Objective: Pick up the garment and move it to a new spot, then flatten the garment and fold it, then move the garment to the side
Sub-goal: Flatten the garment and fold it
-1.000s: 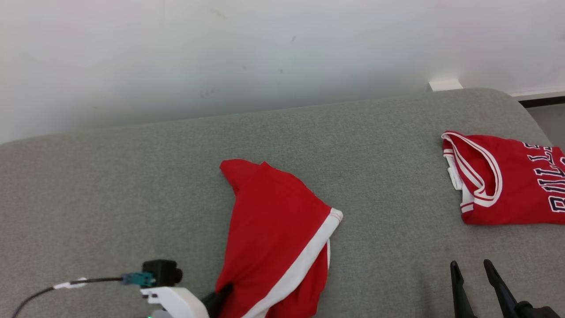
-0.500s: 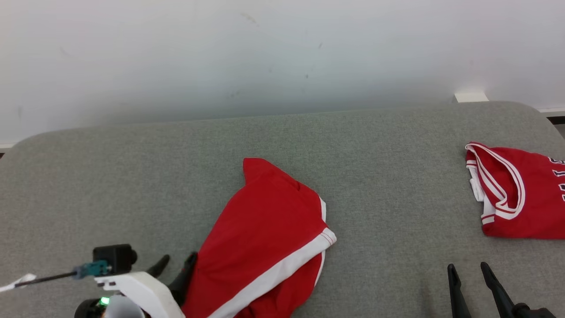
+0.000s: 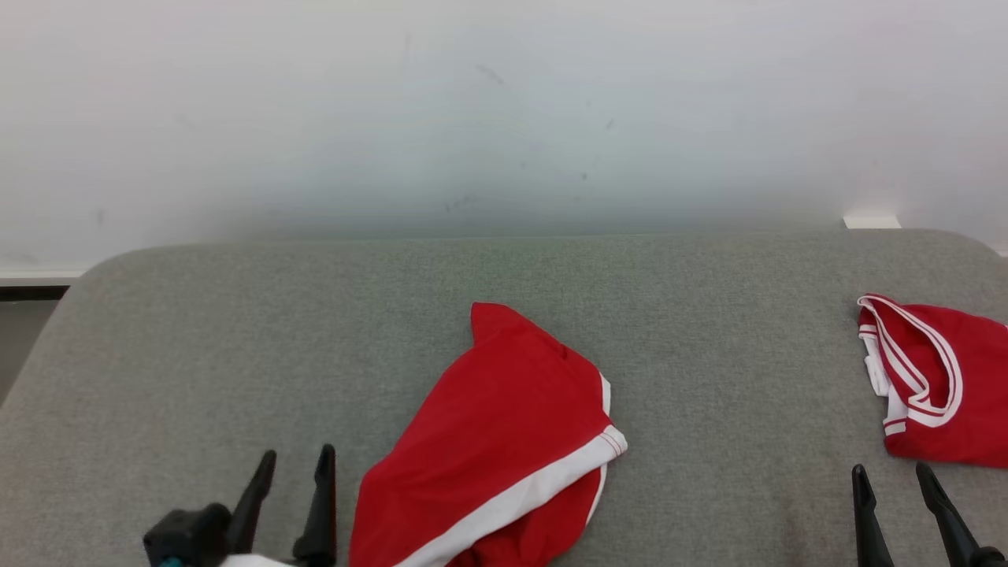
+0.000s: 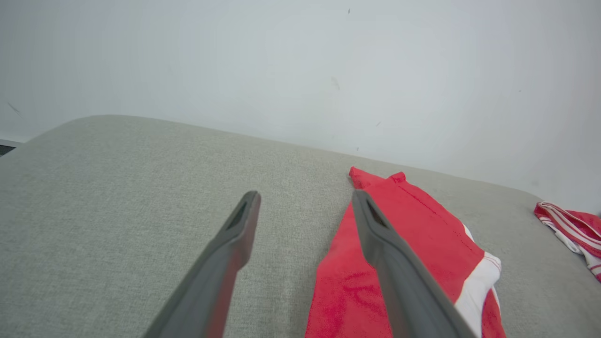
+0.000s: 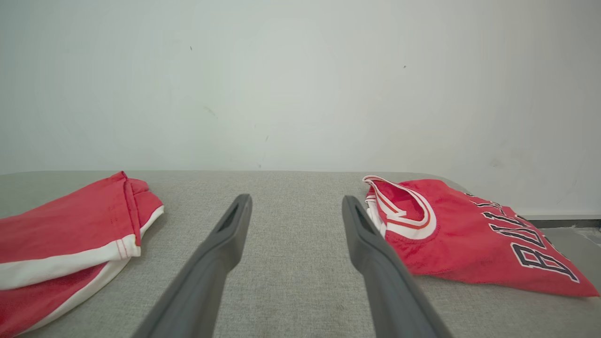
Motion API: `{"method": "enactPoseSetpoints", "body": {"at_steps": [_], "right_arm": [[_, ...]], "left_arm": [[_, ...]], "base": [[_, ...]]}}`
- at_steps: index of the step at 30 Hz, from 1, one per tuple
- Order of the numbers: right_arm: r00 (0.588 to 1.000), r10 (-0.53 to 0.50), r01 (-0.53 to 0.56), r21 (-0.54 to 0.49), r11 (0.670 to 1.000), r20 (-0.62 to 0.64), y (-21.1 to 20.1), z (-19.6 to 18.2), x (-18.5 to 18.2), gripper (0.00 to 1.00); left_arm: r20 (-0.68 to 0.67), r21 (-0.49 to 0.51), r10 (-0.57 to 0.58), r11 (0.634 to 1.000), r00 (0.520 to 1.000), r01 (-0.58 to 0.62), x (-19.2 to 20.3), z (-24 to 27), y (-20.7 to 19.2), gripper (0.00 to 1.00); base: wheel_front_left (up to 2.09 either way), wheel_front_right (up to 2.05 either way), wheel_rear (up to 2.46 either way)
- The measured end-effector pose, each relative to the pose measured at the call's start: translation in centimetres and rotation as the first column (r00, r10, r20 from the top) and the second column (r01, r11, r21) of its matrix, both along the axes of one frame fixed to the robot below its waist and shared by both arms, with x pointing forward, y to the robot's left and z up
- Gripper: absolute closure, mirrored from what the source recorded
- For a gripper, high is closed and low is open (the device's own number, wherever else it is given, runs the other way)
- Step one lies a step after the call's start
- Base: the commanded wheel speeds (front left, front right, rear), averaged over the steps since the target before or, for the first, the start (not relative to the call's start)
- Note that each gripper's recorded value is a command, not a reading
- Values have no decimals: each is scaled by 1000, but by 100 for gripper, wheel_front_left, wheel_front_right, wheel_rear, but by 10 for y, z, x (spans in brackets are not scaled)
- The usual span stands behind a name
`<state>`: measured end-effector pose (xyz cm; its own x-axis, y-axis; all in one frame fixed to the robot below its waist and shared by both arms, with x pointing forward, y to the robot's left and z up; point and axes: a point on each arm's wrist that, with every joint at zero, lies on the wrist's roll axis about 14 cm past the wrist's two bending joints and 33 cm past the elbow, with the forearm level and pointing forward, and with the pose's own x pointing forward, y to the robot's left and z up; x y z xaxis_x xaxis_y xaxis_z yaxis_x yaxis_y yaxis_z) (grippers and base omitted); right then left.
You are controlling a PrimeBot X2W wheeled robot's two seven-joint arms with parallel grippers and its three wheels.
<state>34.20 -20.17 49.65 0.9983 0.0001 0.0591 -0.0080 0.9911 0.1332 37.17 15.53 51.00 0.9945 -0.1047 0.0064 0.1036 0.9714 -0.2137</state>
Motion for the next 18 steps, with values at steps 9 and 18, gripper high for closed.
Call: {"method": "enactPoseSetpoints", "body": {"at_steps": [9, 18], "right_arm": [[998, 34, -33, 15, 999, -59, 12, -19, -3, 0], [996, 54, -52, 22, 998, -75, 20, -24, 0, 0]], "left_arm": [[-12, -38, 86, 996, 996, -86, -38, -23, 7, 0], [1, -19, 94, 995, 996, -93, -40, -27, 16, 0]], "base": [[0, 0, 0], [0, 0, 0]]}}
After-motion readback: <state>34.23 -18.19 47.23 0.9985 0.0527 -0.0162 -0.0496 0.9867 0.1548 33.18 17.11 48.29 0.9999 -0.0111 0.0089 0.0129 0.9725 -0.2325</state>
